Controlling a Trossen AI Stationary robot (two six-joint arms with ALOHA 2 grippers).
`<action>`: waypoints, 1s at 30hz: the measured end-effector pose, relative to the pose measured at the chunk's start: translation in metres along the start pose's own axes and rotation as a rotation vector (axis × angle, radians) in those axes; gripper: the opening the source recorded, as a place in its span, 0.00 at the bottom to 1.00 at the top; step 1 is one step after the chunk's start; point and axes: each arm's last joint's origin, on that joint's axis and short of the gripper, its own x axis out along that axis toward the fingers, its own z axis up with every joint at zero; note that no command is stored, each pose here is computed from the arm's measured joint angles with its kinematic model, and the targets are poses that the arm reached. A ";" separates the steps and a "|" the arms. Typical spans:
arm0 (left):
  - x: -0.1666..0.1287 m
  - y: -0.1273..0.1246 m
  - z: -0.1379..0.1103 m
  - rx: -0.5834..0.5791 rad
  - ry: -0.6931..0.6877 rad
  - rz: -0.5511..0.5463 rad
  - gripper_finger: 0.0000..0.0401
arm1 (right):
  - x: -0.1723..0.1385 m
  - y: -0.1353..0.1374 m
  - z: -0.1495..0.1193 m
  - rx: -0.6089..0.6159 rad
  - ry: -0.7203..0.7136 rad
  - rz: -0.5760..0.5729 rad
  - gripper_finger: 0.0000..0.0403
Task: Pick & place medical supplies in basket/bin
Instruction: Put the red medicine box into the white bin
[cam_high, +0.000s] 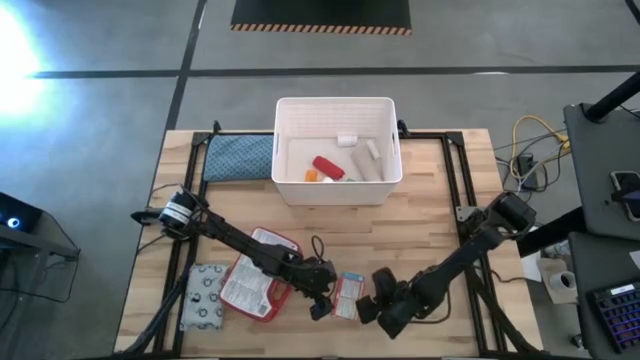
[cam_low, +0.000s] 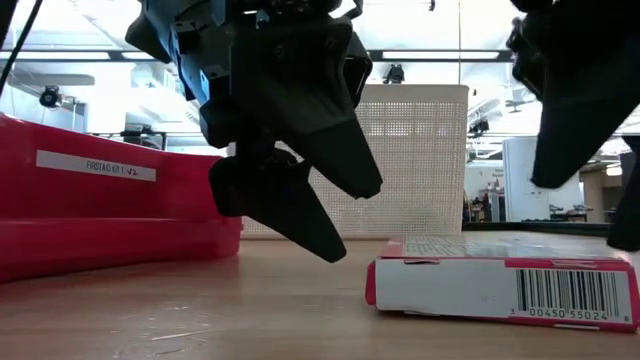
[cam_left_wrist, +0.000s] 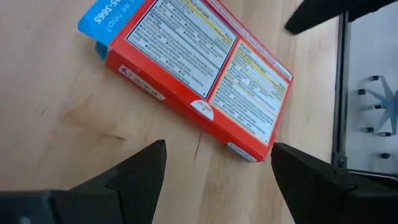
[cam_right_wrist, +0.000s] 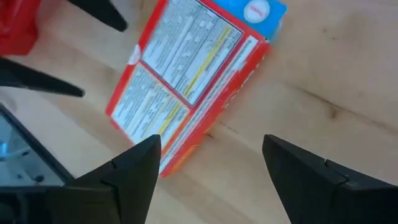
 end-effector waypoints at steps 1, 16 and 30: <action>0.000 0.000 0.000 -0.009 -0.002 -0.003 0.67 | 0.003 -0.003 0.001 0.004 0.005 -0.003 0.67; 0.014 0.003 -0.005 -0.040 0.005 -0.018 0.67 | 0.027 -0.009 0.022 0.086 -0.013 0.096 0.65; 0.018 0.006 -0.006 -0.023 0.010 -0.005 0.67 | 0.024 0.026 0.045 -0.044 -0.080 0.149 0.62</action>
